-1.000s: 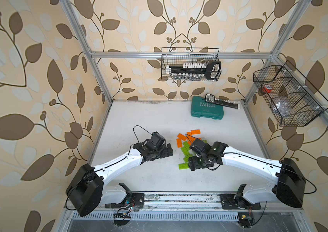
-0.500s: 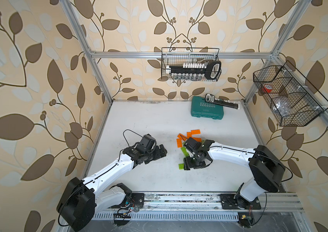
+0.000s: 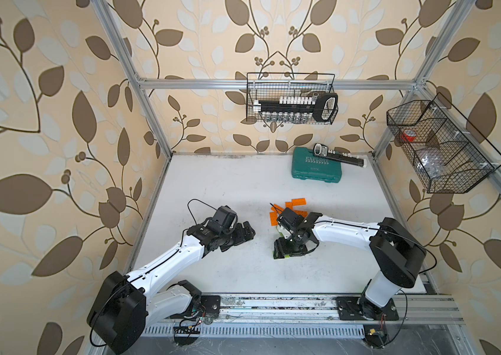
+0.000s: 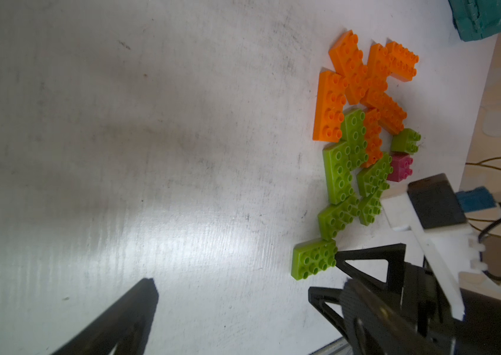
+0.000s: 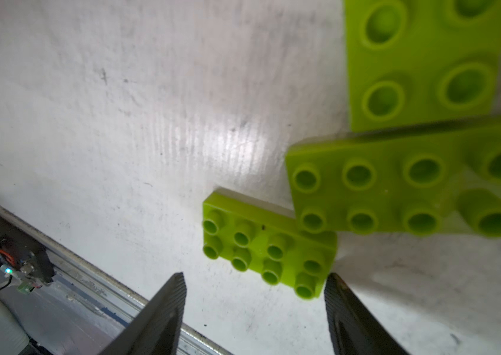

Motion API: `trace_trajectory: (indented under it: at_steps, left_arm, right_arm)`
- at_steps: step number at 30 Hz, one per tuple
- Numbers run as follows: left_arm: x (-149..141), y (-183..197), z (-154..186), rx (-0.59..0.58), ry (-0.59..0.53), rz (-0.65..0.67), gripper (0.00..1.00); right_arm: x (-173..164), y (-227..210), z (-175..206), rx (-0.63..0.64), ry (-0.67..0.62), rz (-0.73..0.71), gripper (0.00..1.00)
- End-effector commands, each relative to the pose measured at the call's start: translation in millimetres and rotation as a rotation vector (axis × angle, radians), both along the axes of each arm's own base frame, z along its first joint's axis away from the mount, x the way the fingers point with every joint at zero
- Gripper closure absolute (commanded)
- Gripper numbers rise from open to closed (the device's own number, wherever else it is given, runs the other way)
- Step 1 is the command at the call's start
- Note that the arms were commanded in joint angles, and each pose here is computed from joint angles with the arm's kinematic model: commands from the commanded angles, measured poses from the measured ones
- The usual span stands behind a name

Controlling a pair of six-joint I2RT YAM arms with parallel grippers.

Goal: Assemble a small pinwheel with lego
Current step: Adjust the lego brick at the center of the board.

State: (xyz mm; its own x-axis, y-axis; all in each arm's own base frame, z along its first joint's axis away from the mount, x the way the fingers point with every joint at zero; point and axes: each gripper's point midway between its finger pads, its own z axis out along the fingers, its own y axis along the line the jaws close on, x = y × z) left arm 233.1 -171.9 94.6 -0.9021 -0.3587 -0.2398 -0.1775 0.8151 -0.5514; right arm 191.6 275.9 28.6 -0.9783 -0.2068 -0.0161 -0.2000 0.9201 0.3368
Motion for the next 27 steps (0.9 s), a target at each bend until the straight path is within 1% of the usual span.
trace_trajectory:
  at_steps: [1,4,6,10,14,16,23,27]
  left_arm:
    - [-4,6,-1,0.0,0.014,0.001,0.04]
    - [-1,10,0,-0.015,0.013,0.018,0.04]
    - [1,14,1,-0.023,0.013,0.032,0.04]
    - [7,24,4,-0.062,0.012,0.074,0.04]
    - [9,35,4,-0.121,0.022,0.118,0.04]
    - [10,40,4,-0.147,0.024,0.138,0.04]
    - [8,57,2,-0.254,0.031,0.213,0.04]
    - [7,62,0,-0.281,0.035,0.233,0.05]
  right_arm:
    - [-15,25,5,0.067,0.021,0.107,0.31]
    - [-26,36,10,0.083,0.012,0.17,0.31]
    - [-25,34,13,0.064,-0.018,0.198,0.31]
    - [-10,16,21,-0.05,-0.132,0.268,0.32]
    - [3,7,24,-0.159,-0.182,0.347,0.34]
    - [7,6,24,-0.191,-0.195,0.384,0.37]
    - [11,16,20,-0.216,-0.186,0.48,0.48]
    - [10,21,13,-0.239,-0.175,0.519,0.5]
